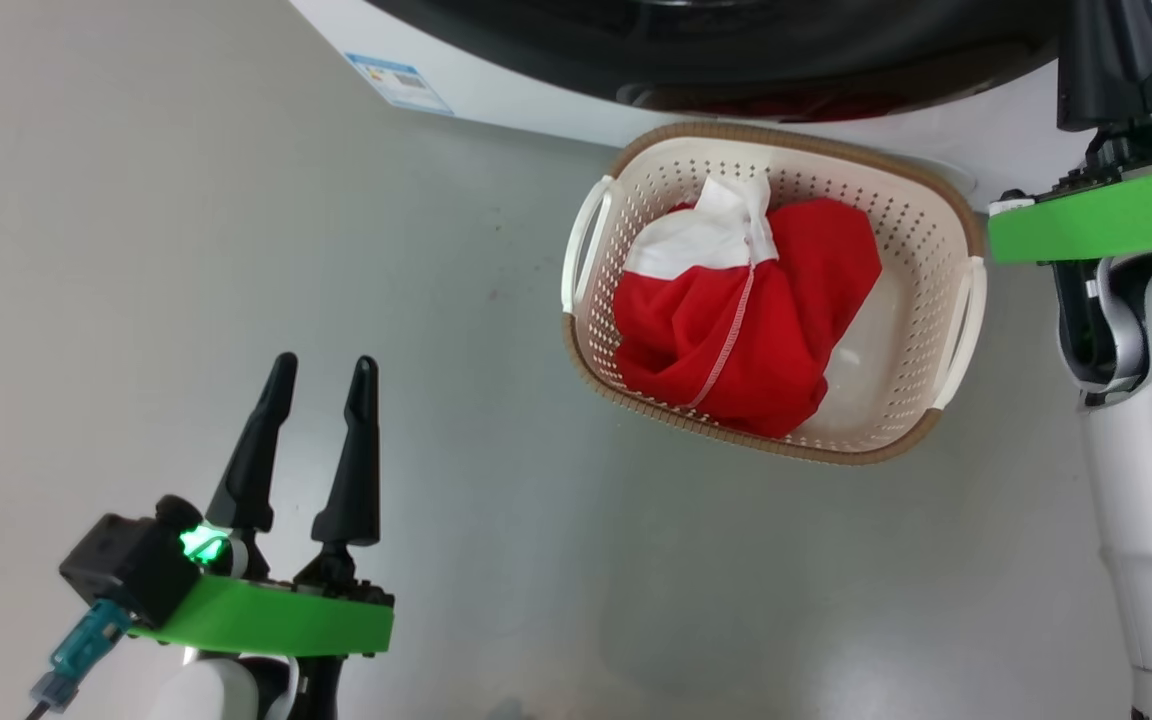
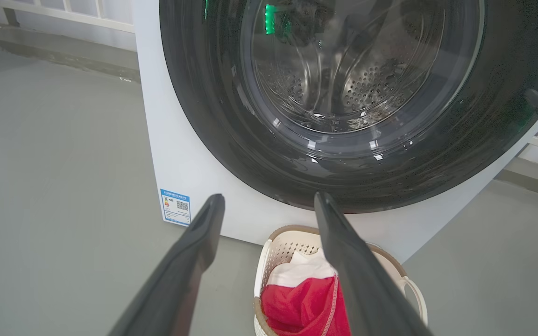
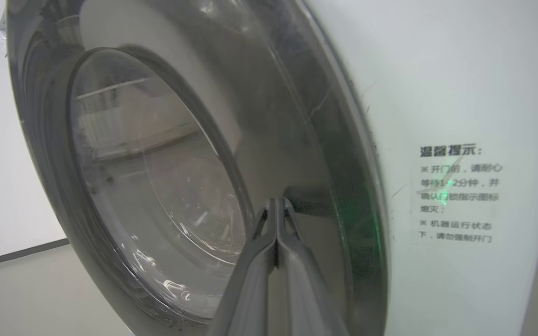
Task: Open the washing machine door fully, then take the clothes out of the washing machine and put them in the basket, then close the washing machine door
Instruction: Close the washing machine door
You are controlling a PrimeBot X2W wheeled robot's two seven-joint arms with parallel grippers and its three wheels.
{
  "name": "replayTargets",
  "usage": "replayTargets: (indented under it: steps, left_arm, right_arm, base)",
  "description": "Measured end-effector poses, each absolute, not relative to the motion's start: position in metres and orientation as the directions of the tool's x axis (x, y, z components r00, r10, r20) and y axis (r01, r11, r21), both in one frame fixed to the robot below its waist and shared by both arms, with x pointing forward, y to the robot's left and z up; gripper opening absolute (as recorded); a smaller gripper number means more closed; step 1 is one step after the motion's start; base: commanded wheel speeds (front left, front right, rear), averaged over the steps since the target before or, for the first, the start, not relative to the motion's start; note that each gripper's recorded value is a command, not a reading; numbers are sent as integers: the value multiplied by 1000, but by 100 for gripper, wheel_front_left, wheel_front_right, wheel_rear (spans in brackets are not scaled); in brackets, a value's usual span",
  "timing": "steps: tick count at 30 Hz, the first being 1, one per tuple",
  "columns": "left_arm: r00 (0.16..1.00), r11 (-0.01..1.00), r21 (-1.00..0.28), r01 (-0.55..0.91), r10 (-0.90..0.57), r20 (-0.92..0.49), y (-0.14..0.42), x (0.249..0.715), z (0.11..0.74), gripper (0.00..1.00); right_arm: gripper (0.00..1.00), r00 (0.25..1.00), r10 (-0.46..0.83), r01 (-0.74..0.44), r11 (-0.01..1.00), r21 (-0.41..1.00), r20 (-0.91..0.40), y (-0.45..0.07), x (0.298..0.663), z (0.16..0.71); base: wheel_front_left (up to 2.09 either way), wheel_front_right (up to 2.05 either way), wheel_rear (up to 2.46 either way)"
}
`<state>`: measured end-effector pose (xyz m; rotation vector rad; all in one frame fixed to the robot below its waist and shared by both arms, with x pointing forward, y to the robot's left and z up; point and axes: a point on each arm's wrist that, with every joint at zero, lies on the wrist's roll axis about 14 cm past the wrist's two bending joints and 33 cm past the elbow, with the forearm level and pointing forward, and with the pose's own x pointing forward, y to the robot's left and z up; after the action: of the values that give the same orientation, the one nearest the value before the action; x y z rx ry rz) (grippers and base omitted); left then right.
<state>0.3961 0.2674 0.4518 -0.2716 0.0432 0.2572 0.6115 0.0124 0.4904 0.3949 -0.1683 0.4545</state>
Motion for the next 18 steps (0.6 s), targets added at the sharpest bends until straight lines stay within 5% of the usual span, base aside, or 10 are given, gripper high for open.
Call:
replayTargets:
  steps: [3,6,7,18]
  left_arm:
    - [967,931,-264,-254,246,-63,267,395,457,100]
    - [968,933,-258,-250,247,-45,268,394,463,100]
    - [968,934,-257,-249,247,-39,269,394,465,100]
    - [975,945,-244,-216,221,-6,260,387,477,100]
  right_arm:
    - [7,883,408,-466,824,321,233,14,601,491]
    - [67,882,430,-470,822,321,191,15,583,481]
    - [100,883,434,-470,821,325,180,15,577,479]
    - [100,899,422,-436,843,316,115,-9,530,476]
  base:
    - [0,0,0]
    - [0,0,0]
    - [0,0,0]
    - [0,0,0]
